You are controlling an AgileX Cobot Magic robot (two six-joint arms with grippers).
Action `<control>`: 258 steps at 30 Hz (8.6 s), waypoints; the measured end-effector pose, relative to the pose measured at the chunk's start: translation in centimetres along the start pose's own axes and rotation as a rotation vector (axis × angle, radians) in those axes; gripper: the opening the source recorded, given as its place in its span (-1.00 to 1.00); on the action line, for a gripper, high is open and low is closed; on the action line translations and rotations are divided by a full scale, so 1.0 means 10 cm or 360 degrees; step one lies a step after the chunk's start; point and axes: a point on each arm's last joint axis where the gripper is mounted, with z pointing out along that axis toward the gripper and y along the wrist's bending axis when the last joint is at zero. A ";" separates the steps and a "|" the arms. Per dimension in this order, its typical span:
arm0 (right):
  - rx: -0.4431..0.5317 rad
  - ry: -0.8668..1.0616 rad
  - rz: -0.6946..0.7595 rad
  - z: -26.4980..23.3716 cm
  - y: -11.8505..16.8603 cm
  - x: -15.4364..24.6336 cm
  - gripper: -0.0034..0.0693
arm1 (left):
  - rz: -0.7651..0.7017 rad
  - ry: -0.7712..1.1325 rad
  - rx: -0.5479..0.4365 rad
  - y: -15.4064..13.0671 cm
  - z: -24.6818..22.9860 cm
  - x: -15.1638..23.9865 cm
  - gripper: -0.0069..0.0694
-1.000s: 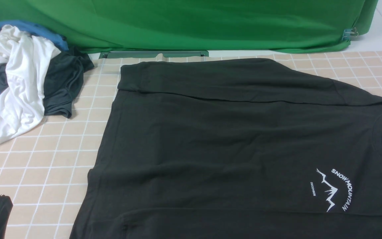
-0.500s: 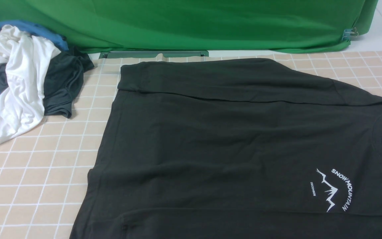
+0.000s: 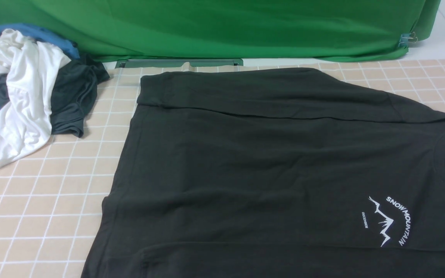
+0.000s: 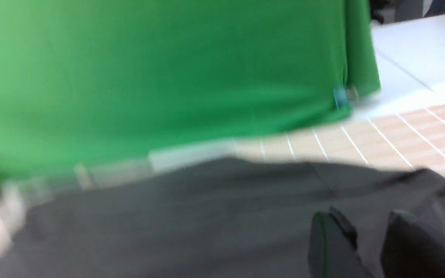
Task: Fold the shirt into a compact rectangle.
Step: 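Grasp the left edge of the dark T-shirt lying flat on the table, then fold the left side of the black T-shirt inward over its body, then grab the top left corner of the dark shirt with the left gripper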
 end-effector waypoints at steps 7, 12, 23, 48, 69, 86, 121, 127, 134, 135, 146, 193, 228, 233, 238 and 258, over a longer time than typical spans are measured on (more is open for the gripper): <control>-0.0034 -0.0144 0.0223 0.00 0.01 -0.08 -0.25 | 0.0234 0.1129 -0.0275 -0.09 0.60 0.12 -0.77; -0.0045 -0.0162 0.0240 0.00 0.03 -0.13 -0.31 | 0.0329 0.1908 -0.0350 0.17 0.93 0.71 -0.77; 0.0005 0.0676 -0.0187 0.21 0.49 -0.80 -0.80 | 0.0482 0.2720 -0.0232 0.28 1.05 1.71 -0.78; -0.0099 0.1280 -0.0282 0.72 0.61 -0.74 -0.77 | 0.0759 0.2912 -0.0233 0.42 1.06 2.35 0.39; -0.0101 0.1276 -0.0278 0.73 0.62 -0.74 -0.71 | 0.0682 0.2911 -0.0122 0.14 1.04 1.85 -0.74; -0.0098 0.1226 -0.0276 0.75 0.62 -0.76 -0.66 | 0.1010 0.2421 -0.0092 -0.26 2.27 1.50 -0.74; -0.0063 0.1807 -0.0264 0.91 0.59 -0.59 -0.56 | 0.1292 0.2504 -0.0458 0.03 2.88 2.09 0.05; -0.0016 0.2045 -0.0261 1.00 0.52 -0.43 -0.43 | 0.0919 0.2676 -0.0178 -0.27 2.67 2.00 -0.29; -0.0075 0.2209 -0.0351 1.08 0.49 -0.10 -0.21 | 0.0798 0.2776 0.0160 -0.71 1.96 2.18 -0.78; -0.0096 0.2238 -0.0375 1.06 0.49 0.00 -0.20 | 0.0793 0.2821 0.0164 -0.70 1.85 2.27 -0.78; -0.0271 0.2383 -0.0605 1.11 0.66 0.74 -0.15 | 0.0734 0.2927 0.0097 -0.48 1.44 2.65 -0.77; -0.0130 0.2016 -0.0533 1.66 0.76 1.16 -0.04 | 0.0743 0.2898 0.0124 -0.47 1.45 2.67 -0.77; -0.0135 0.2870 -0.0761 1.01 0.69 0.77 0.01 | 0.0719 0.2826 -0.0160 -0.15 1.75 2.42 -0.77; -0.0189 0.2701 -0.0762 0.97 0.75 0.56 -0.44 | 0.0669 0.2583 -0.0247 -0.01 2.29 2.07 -0.77; -0.0294 0.2363 -0.0734 0.91 0.84 0.22 -0.80 | 0.0625 0.2366 -0.0295 0.04 2.87 1.84 -0.77; -0.0339 0.1959 -0.0589 0.75 0.90 -0.17 -0.80 | 0.0847 0.2498 -0.0526 0.73 3.69 3.00 0.55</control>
